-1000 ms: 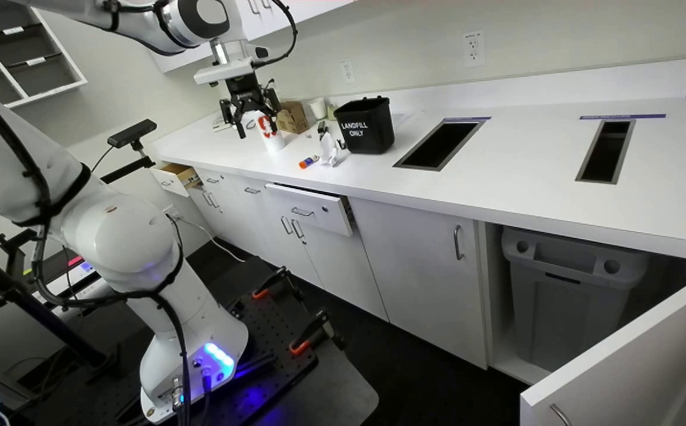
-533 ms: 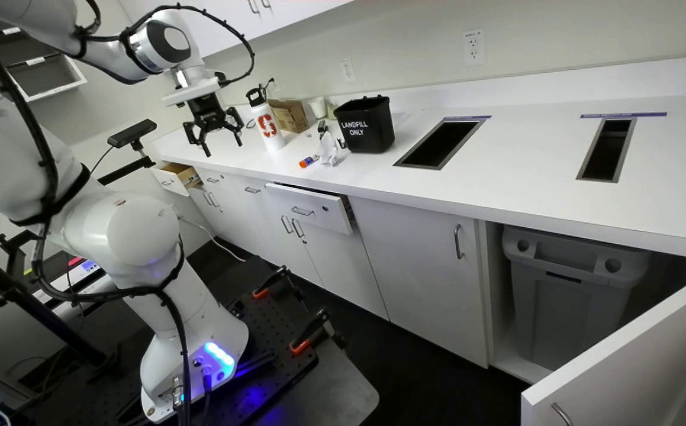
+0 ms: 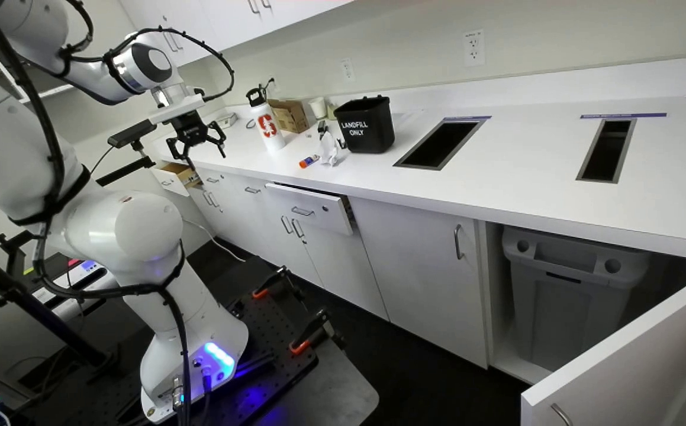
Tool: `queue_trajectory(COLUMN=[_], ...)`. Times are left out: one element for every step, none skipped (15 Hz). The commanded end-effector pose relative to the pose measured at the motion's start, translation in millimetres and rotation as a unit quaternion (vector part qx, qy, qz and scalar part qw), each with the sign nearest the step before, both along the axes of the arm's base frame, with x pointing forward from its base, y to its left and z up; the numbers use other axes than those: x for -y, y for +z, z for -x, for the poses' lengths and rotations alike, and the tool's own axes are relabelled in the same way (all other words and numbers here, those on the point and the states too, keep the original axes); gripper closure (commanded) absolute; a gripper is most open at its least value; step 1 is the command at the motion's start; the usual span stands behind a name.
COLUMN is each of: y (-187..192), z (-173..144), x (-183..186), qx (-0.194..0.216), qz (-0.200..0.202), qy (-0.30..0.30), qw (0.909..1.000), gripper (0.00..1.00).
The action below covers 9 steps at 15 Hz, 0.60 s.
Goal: Open the right drawer
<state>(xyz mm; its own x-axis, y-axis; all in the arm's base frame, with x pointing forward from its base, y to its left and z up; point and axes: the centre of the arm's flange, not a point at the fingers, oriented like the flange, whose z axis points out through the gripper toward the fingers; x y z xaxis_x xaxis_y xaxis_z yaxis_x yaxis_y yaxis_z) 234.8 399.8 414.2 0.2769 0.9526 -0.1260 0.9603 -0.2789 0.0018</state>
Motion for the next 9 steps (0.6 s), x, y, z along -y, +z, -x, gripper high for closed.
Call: queue_trajectory(y=[-3.7, -12.8, -22.8, -34.6, -51.5, -65.9, -83.8, -100.8, -115.1], z=[1.6, 7.4, 13.8, 20.1, 26.3, 32.6, 39.2, 46.7, 53.3], x=[-4.3, -10.7, -14.2, -18.1, -24.5, -30.0, -35.6, -39.2, -42.2], qx=[0.004, 0.022, 0.040, 0.058, 0.073, 0.086, 0.103, 0.127, 0.150], qz=[0.023, 0.057, 0.079, 0.101, 0.114, 0.126, 0.137, 0.151, 0.161], qy=[0.002, 0.011, 0.023, 0.033, 0.042, 0.049, 0.055, 0.062, 0.067], qw=[0.9997, 0.9981, 0.9958, 0.9926, 0.9898, 0.9871, 0.9836, 0.9784, 0.9732], gripper=[0.00, 0.00, 0.00, 0.00, 0.00, 0.00, 0.00, 0.00, 0.00])
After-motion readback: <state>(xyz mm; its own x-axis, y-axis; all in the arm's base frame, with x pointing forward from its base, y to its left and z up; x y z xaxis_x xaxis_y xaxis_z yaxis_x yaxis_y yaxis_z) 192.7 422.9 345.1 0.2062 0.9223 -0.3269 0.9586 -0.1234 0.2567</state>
